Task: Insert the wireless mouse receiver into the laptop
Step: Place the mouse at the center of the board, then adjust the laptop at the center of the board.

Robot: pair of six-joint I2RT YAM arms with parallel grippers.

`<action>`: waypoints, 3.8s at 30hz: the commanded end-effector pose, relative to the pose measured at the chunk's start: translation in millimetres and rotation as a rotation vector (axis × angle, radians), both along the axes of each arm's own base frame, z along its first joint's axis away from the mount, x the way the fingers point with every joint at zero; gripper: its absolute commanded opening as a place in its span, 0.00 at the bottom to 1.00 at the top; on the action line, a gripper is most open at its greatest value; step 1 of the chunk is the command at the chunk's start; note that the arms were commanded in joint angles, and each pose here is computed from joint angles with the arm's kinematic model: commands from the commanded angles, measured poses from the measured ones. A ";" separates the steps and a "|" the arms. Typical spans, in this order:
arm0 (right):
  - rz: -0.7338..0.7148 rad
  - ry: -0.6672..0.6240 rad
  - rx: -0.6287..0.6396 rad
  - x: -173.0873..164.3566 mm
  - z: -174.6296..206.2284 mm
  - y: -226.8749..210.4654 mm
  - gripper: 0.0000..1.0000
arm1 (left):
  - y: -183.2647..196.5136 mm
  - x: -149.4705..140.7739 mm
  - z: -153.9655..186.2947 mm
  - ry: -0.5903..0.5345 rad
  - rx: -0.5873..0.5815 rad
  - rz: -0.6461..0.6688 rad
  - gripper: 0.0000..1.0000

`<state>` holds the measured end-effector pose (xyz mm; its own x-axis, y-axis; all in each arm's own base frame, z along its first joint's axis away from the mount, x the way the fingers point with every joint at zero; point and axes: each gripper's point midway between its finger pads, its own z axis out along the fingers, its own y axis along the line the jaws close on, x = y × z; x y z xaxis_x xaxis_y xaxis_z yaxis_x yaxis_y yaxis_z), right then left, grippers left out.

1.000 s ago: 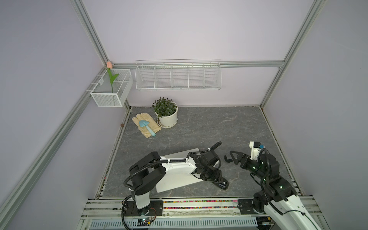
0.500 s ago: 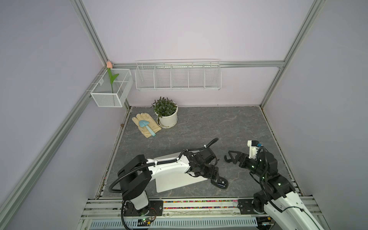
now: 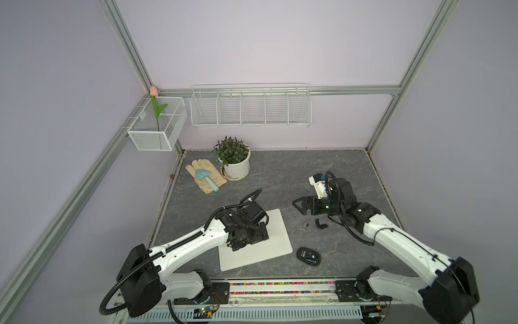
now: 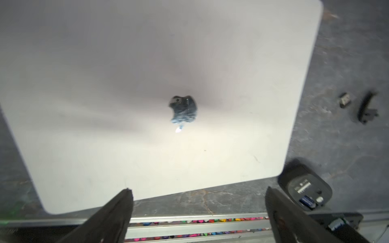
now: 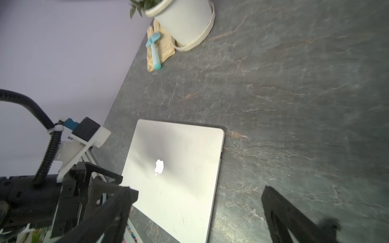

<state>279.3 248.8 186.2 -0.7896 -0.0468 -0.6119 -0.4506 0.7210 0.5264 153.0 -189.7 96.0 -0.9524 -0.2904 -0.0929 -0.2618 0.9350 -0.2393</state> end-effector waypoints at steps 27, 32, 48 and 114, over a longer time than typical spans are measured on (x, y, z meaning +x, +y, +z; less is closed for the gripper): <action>0.466 0.078 -0.116 19.7 -102.3 157.6 0.92 | 16.0 -33.0 -60.2 0.255 -0.157 0.654 0.99; 0.476 0.101 -0.119 20.5 -115.2 161.4 0.91 | 20.6 -34.0 -57.9 0.249 -0.154 0.689 0.99; 0.501 0.125 -0.103 18.1 -127.1 166.8 0.93 | 24.3 -48.2 -68.3 0.284 -0.119 0.750 0.99; 0.326 0.241 -0.068 18.1 -130.1 126.4 0.86 | -48.3 160.4 -39.5 -0.286 -0.114 0.429 1.00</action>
